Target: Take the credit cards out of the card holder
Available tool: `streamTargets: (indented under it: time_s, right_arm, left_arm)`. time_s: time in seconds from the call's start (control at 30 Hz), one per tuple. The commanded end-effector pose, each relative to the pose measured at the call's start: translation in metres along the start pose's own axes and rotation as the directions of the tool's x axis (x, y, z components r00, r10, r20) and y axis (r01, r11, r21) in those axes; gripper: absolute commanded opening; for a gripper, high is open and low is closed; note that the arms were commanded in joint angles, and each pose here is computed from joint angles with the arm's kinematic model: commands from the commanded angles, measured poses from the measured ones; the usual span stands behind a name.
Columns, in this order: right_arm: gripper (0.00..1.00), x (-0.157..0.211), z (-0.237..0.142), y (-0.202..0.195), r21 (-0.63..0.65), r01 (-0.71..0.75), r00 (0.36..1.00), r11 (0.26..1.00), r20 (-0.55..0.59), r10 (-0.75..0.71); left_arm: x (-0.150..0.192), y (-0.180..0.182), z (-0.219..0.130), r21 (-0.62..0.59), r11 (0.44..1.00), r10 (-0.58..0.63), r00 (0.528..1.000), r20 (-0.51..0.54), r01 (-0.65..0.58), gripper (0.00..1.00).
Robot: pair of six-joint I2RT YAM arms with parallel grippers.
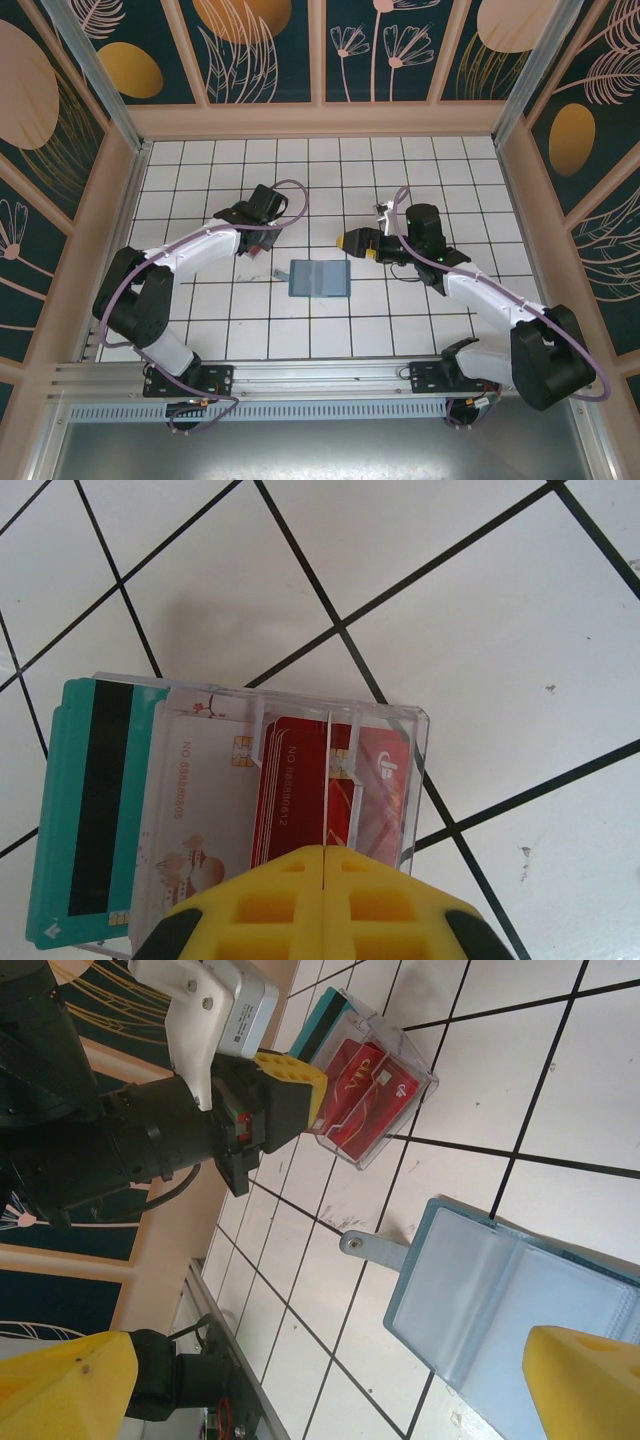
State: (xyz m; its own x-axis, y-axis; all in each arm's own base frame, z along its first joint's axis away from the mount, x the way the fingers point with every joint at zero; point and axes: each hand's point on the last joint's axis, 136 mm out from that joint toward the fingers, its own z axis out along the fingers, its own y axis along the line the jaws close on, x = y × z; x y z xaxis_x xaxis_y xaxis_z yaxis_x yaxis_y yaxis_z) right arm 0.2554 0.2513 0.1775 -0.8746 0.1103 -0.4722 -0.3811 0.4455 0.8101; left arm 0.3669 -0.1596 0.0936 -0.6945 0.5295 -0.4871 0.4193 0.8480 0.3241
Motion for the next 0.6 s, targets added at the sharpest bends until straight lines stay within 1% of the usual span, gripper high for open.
streamTargets:
  time_s: [0.0, 0.13, 0.17, 0.23, 0.27, 0.47, 0.57]
  right_arm:
    - [0.99, -0.011, -0.001, 0.009, -0.026, 0.034, 0.999, 0.999, 0.018, -0.034]
    - [0.99, -0.011, 0.000, 0.008, -0.029, 0.030, 0.999, 0.999, 0.017, -0.029]
    - [0.99, -0.011, 0.000, 0.009, -0.031, 0.030, 0.999, 0.999, 0.017, -0.029]
    - [0.99, -0.012, -0.001, 0.010, -0.032, 0.029, 0.999, 0.999, 0.018, -0.029]
    - [0.99, -0.012, -0.001, 0.010, -0.033, 0.030, 0.999, 0.999, 0.019, -0.030]
    - [0.99, -0.011, -0.002, 0.010, -0.032, 0.029, 0.999, 0.999, 0.021, -0.028]
    - [0.99, -0.011, -0.002, 0.008, -0.024, 0.025, 0.999, 0.999, 0.023, -0.024]
  left_arm:
    - [0.003, 0.000, 0.000, 0.009, 1.000, 0.004, 1.000, -0.006, -0.004, 0.00]
    - [0.008, 0.000, 0.003, 0.001, 1.000, -0.001, 1.000, -0.020, 0.001, 0.00]
    - [0.009, 0.002, 0.005, -0.016, 1.000, -0.010, 1.000, -0.026, 0.009, 0.03]
    - [0.010, 0.008, 0.007, -0.052, 0.998, -0.024, 0.999, -0.037, 0.022, 0.21]
    - [0.009, 0.010, 0.007, -0.060, 0.998, -0.028, 0.999, -0.044, 0.025, 0.26]
    - [0.005, 0.025, 0.009, -0.107, 0.992, -0.072, 0.996, -0.048, 0.066, 0.34]
    - [-0.003, 0.028, 0.002, -0.101, 0.991, -0.087, 0.996, -0.022, 0.084, 0.39]
